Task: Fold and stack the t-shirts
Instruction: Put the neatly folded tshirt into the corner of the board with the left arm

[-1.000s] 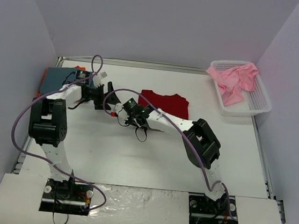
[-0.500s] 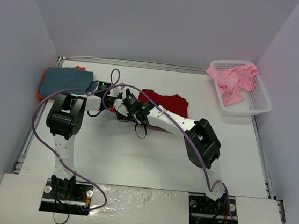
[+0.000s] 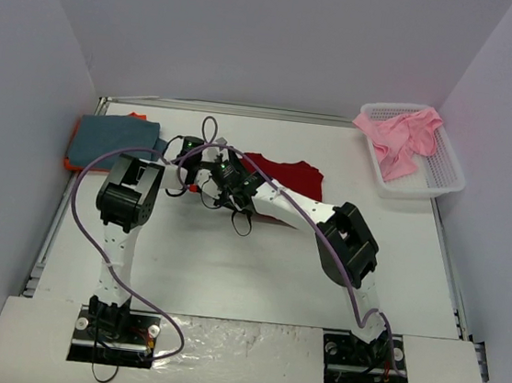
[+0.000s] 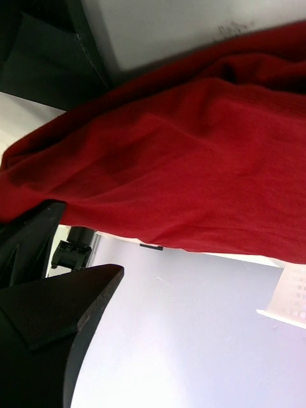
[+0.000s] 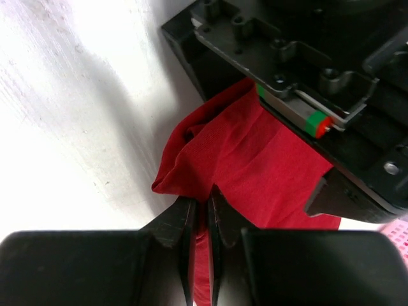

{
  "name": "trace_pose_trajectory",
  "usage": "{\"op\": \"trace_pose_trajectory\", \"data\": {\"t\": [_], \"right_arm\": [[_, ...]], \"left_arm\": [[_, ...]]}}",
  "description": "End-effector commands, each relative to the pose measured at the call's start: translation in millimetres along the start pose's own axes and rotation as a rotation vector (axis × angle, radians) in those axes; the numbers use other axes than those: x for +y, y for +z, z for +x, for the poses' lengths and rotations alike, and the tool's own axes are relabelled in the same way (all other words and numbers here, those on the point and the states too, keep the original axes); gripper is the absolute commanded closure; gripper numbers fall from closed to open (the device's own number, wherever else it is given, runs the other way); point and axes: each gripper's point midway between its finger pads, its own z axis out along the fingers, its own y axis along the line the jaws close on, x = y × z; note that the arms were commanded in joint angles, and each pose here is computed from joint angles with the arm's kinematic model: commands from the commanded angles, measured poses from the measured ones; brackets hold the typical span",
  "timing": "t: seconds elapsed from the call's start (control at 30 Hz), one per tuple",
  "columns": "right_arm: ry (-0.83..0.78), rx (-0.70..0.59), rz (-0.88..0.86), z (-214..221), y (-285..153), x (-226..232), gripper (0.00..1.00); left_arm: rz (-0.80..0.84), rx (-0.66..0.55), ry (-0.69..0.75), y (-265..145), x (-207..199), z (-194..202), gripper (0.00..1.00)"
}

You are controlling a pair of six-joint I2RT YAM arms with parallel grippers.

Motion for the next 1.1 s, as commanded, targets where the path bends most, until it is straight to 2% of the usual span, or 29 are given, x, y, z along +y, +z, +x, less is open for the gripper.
{"op": "trace_pose_trajectory", "data": {"t": [0.0,0.17,0.23,0.27,0.3,0.37,0.4,0.43,0.7,0.73,0.77,0.8,0.87,0.9,0.97,1.03,1.07], "right_arm": [[-0.001,-0.027,0.023,-11,-22,-13,1.0],[-0.001,-0.024,0.022,-10,-22,-13,1.0],[0.0,-0.021,0.018,-9,-21,-11,1.0],[-0.001,-0.019,0.017,-8,-20,-11,1.0],[-0.002,-0.018,0.015,-8,-20,-10,1.0],[-0.002,-0.016,0.01,-7,-18,-8,1.0],[-0.002,-0.016,0.008,-7,-18,-8,1.0],[-0.002,-0.014,0.007,-6,-17,-7,1.0],[-0.005,-0.012,-0.003,-6,-14,-5,1.0],[-0.008,-0.008,-0.009,-4,-13,-4,0.94],[-0.027,0.007,-0.034,-1,-15,0,0.7],[-0.033,-0.022,-0.097,-6,-19,9,0.33],[-0.051,-0.029,-0.186,-5,-33,21,0.07],[-0.088,-0.085,-0.313,-11,-50,38,0.0],[-0.115,-0.064,-0.462,0,-81,57,0.0],[-0.172,-0.101,-0.611,9,-117,76,0.0],[-0.182,-0.041,-0.686,31,-134,85,0.0]], "left_arm": [[-0.023,-0.025,0.017,13,5,-6,0.06],[-0.004,0.002,-0.006,22,10,0,0.05],[0.001,0.006,-0.005,23,12,1,0.02],[0.002,0.011,-0.006,23,13,3,0.11],[0.006,0.013,-0.003,24,12,3,0.3],[0.005,0.022,-0.009,24,13,6,0.58],[0.005,0.029,-0.011,24,13,8,0.85],[0.002,0.042,-0.022,24,15,10,0.96],[0.019,0.079,-0.013,22,8,17,0.98],[0.021,0.082,-0.01,21,7,18,0.98],[0.026,0.081,-0.001,21,4,16,0.98],[0.024,0.086,-0.004,19,1,16,0.98],[0.017,0.08,0.02,15,0,12,0.98],[0.01,0.077,0.019,13,-4,9,0.98],[0.009,0.068,0.038,8,-6,3,0.98],[0.001,0.064,0.069,6,-9,0,0.98],[-0.013,0.067,0.064,4,-8,0,0.98]]}}
